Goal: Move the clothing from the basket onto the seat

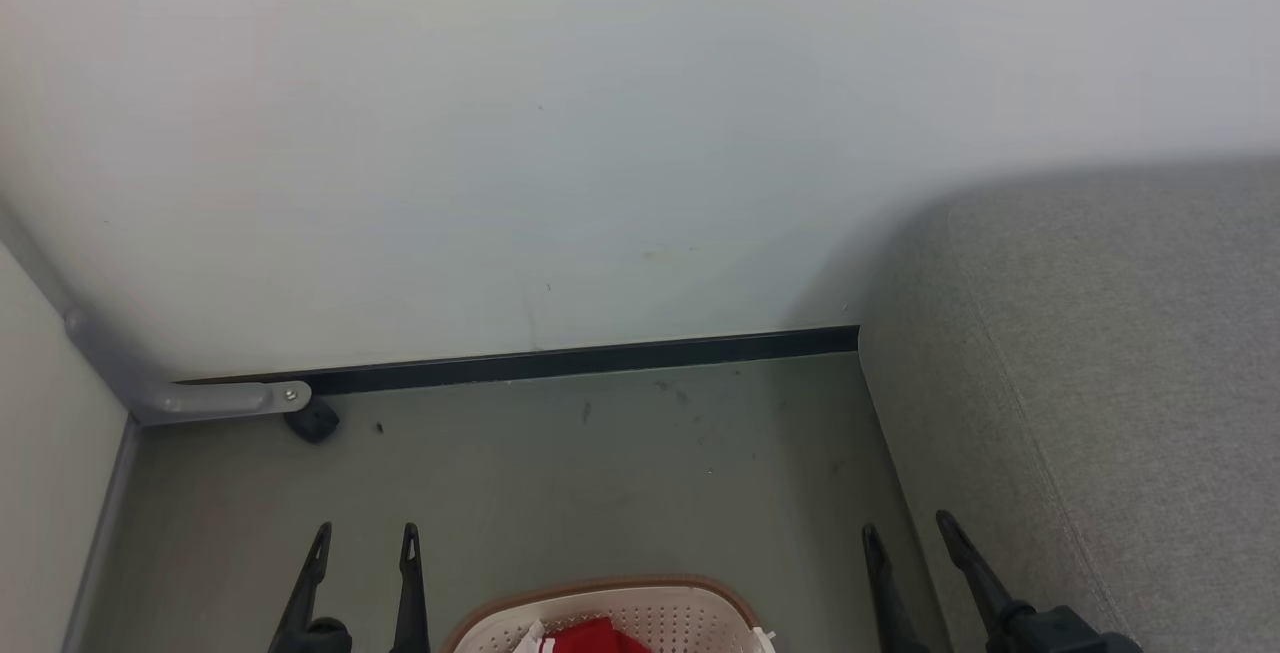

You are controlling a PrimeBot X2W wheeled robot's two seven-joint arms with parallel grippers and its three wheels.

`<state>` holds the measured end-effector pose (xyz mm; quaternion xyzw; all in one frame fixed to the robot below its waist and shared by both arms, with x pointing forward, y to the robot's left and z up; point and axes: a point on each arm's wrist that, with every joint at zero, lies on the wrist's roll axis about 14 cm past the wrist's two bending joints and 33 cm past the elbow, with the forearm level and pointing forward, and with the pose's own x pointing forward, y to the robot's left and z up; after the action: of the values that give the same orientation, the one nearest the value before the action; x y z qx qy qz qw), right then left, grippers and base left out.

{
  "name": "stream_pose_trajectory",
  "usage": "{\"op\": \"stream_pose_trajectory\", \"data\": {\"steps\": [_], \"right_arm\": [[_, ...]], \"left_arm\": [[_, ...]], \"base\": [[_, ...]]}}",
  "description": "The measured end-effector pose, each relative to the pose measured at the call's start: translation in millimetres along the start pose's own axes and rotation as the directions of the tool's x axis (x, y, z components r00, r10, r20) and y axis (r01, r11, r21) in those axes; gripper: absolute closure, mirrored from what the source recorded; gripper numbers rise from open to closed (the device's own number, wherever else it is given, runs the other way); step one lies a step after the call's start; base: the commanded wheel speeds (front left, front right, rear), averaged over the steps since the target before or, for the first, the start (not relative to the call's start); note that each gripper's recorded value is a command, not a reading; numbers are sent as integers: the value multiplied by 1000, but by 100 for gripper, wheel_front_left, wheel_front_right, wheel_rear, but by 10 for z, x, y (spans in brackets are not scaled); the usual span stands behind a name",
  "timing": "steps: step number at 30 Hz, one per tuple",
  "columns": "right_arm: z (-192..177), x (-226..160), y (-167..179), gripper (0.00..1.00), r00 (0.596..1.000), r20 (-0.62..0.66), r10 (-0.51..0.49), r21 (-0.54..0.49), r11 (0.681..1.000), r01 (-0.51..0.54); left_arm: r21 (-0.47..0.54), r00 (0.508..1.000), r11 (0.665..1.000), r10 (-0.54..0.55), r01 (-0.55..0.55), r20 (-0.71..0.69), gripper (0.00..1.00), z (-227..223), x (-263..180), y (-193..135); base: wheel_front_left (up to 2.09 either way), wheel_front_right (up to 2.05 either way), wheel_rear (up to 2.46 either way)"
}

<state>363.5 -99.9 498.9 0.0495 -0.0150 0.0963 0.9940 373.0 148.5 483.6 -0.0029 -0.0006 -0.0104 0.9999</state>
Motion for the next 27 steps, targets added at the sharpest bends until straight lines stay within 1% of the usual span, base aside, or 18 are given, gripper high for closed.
{"op": "stream_pose_trajectory", "data": {"steps": [10,14,20,22,27], "right_arm": [[0,41,1,0,1000,3,1,3,1000,-1],[32,139,-47,0,1000,15,-3,-2,1000,3],[164,374,-166,0,998,68,-15,-24,1000,16],[178,450,-234,0,997,76,-23,-37,999,26],[202,653,-350,0,994,97,-42,-39,998,46]], "left_arm": [[-2,1000,1000,8,-8,-17,0,-61,39,26],[3,1000,1000,-4,4,-19,0,-78,133,1],[32,999,998,-49,49,-22,0,-117,351,-72],[49,997,996,-70,71,-37,0,-167,430,-127],[56,987,990,-126,132,-97,0,-382,576,-270]], "base": [[0,0,0],[0,0,0],[0,0,0],[0,0,0],[0,0,0]]}}
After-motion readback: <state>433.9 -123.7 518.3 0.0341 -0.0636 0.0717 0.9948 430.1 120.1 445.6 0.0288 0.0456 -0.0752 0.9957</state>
